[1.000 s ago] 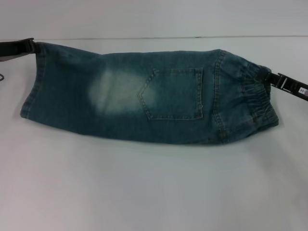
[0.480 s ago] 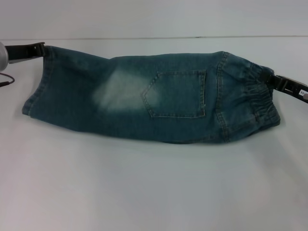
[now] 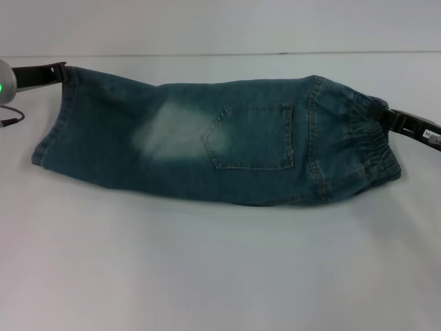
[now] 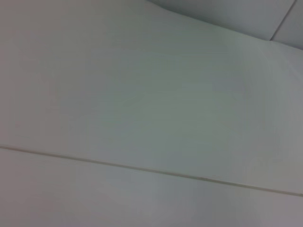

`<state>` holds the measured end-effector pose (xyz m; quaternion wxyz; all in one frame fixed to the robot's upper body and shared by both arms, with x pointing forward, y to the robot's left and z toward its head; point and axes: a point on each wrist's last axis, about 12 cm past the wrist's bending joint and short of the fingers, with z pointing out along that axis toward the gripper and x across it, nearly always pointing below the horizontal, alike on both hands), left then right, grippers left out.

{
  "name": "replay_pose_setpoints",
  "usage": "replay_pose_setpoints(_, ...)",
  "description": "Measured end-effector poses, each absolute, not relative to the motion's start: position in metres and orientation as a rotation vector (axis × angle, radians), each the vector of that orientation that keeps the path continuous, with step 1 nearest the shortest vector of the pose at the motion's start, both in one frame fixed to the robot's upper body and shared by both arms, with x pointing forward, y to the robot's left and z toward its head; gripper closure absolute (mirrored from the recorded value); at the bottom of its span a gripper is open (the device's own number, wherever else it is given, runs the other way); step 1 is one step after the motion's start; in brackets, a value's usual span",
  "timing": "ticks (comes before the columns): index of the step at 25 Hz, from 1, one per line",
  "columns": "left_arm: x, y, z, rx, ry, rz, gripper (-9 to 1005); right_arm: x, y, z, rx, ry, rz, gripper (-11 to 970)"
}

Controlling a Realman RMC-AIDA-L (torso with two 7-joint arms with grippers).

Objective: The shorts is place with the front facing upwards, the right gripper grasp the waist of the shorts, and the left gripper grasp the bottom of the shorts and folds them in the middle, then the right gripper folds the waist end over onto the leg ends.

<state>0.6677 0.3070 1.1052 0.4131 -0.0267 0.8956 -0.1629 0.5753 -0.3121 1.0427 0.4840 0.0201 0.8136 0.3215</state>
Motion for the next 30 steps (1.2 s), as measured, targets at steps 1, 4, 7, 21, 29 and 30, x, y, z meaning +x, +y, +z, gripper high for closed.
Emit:
replay_pose_setpoints(1, 0.668, 0.306, 1.105, -0.063, 2.251, -0.407, 998, 0.576, -0.311, 1.043, 0.046, 1.982, 0.785, 828)
replay_pose_setpoints(4, 0.669, 0.299, 1.105, -0.039, 2.249, -0.404, 969, 0.577, -0.311, 1.043, 0.047, 1.984, 0.784, 825)
replay_pose_setpoints(7, 0.669, 0.295, 1.105, -0.035, 2.236, -0.386, 925, 0.578, -0.31, 1.044, 0.053, 1.987, 0.786, 821)
replay_pose_setpoints(21, 0.662, 0.302, 1.103, -0.074, 2.201, -0.433, 501, 0.585, -0.316, 1.052, 0.024, 2.072, 0.821, 371)
replay_pose_setpoints(29, 0.647, 0.311, 1.1, -0.06, 2.138, -0.525, 163, 0.589, -0.333, 1.075, -0.004, 2.073, 0.884, 126)
replay_pose_setpoints(30, 0.646, 0.311, 1.1, -0.054, 2.13, -0.538, 129, 0.59, -0.335, 1.078, -0.007, 2.08, 0.888, 122)
